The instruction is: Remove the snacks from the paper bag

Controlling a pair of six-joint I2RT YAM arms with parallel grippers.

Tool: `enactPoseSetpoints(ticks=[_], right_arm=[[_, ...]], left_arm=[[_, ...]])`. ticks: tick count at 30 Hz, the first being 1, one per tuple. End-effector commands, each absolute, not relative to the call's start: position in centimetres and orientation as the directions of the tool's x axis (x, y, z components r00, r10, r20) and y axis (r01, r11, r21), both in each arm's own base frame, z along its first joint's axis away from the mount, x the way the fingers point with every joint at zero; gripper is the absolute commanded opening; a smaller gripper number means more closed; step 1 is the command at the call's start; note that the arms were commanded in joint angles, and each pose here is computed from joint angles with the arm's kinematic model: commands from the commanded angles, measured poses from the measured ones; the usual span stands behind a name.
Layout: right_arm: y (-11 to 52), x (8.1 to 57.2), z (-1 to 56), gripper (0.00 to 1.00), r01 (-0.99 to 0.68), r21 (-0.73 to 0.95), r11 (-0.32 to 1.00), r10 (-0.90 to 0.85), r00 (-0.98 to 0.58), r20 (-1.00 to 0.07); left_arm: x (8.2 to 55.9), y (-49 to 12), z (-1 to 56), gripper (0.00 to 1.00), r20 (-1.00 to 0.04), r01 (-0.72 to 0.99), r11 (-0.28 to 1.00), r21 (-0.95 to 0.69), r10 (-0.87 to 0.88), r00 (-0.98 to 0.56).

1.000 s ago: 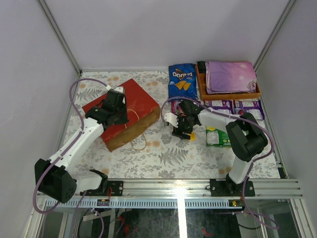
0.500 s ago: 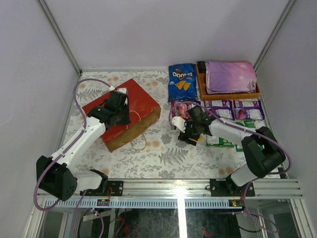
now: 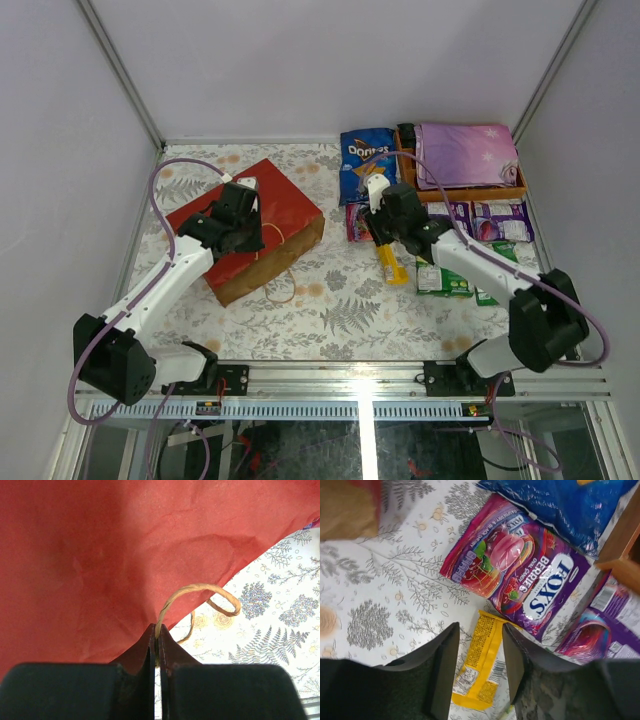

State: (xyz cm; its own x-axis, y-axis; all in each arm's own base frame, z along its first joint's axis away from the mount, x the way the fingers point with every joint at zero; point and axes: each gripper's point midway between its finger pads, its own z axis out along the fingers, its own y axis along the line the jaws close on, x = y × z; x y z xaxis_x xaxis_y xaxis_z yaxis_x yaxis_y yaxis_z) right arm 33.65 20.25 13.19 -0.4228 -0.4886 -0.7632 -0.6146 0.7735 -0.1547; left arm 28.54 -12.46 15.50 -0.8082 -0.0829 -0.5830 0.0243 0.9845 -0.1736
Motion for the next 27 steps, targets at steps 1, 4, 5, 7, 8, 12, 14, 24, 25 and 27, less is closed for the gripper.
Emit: enactPoseSetpoints(ticks=[1,4,5,7,8,12,14,24,25,27], right_arm=[[18.7,33.3,10.0,0.49,-0.341,-0.02,0.94,-0.265,-0.693,-0.67],[17.9,32.4,8.1,0.51,-0.274,0.002,0.962,-0.206,-0.727,-0.655],[17.5,32.1,7.6,0.52,-0.252,-0.003,0.968,-0.193,-0.734,-0.651],[16.7,31.8,7.1,0.56,-0.213,-0.02,0.977,-0.177,-0.747,-0.641],[16.5,31.6,6.9,0.57,-0.205,-0.024,0.979,-0.173,-0.75,-0.639],[15.8,30.9,5.9,0.58,-0.182,-0.031,0.983,-0.161,-0.758,-0.633],[15.8,30.7,5.2,0.56,-0.186,-0.023,0.982,-0.159,-0.762,-0.627],[15.6,29.7,3.3,0.45,-0.166,0.004,0.986,-0.129,-0.778,-0.616],[15.4,29.5,3.2,0.44,-0.162,0.004,0.987,-0.126,-0.779,-0.614],[15.1,29.0,3.0,0.42,-0.142,0.008,0.99,-0.108,-0.784,-0.612]], left_arm=[[29.5,-13.0,16.6,0.0,-0.629,0.055,0.982,-0.182,-0.074,-0.774],[29.5,-12.9,16.7,0.0,-0.631,0.054,0.982,-0.181,-0.074,-0.772],[29.5,-12.9,16.7,0.0,-0.632,0.053,0.982,-0.18,-0.074,-0.772],[29.5,-12.9,16.6,0.0,-0.631,0.052,0.982,-0.179,-0.074,-0.772],[29.5,-12.9,16.6,0.0,-0.63,0.052,0.983,-0.178,-0.073,-0.773],[29.5,-12.8,16.5,0.0,-0.629,0.05,0.983,-0.175,-0.072,-0.774],[29.6,-12.8,16.5,0.0,-0.63,0.049,0.984,-0.173,-0.073,-0.773],[29.6,-12.7,16.4,0.0,-0.628,0.046,0.985,-0.168,-0.071,-0.775],[29.6,-12.8,16.4,0.0,-0.628,0.047,0.985,-0.169,-0.071,-0.775],[29.7,-12.8,16.5,0.0,-0.63,0.048,0.985,-0.168,-0.07,-0.774]])
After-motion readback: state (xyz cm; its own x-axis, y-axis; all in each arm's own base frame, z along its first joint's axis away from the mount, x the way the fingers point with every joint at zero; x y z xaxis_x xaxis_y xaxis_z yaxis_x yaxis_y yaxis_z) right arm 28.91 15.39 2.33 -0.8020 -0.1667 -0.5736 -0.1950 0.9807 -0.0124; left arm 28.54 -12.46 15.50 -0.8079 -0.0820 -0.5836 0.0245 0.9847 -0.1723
